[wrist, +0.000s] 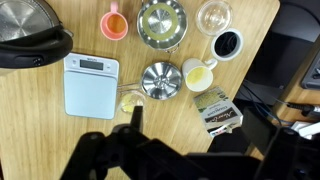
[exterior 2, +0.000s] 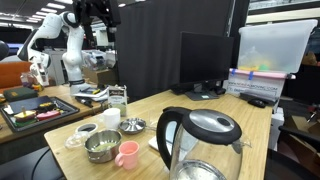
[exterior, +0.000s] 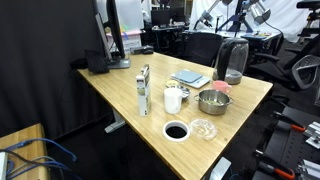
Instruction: Close the glass jar with the glass lid on the table
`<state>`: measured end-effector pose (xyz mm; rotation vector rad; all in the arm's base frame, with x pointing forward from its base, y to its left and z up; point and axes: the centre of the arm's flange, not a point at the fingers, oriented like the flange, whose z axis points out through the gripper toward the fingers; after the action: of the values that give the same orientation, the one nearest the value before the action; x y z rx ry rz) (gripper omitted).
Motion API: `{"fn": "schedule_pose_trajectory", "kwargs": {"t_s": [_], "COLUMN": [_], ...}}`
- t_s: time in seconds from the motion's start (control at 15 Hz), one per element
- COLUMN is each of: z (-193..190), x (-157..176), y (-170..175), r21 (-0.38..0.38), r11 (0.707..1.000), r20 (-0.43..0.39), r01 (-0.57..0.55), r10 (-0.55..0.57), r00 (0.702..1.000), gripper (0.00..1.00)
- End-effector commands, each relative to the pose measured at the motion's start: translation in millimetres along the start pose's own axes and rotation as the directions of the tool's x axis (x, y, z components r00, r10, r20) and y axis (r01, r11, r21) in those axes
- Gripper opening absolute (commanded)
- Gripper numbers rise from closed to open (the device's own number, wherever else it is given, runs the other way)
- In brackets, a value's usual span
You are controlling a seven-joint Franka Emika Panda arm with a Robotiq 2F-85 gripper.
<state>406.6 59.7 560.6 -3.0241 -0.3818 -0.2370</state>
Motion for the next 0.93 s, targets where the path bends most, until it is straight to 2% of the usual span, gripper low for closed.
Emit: {"fn": "schedule_pose_trajectory", "kwargs": {"t_s": [0.0,0.2,0.4,0.67,0.73,0.87], "z": [0.0,9.4,44.6,104.1,113.1,114.4], "x": [0.0,3.0,1.1,-7.4,-9.0,-11.0], "y": [0.0,-5.4,-17.9,-36.4,-37.3,-39.1], "r21": [0.000,-0.039,-0.088,-0.047,-0.028,-0.043], "r11": [1.000,0.999,0.993,0.988,0.988,0.990], "r20": [0.000,0.012,0.114,0.236,0.254,0.264], "r01": [0.000,0.030,0.082,0.150,0.149,0.133], "r10": [0.000,-0.030,-0.071,-0.135,-0.137,-0.117], "r00": [1.000,0.999,0.991,0.962,0.957,0.957], "gripper": [1.00,1.00,1.00,1.00,1.00,1.00]}}
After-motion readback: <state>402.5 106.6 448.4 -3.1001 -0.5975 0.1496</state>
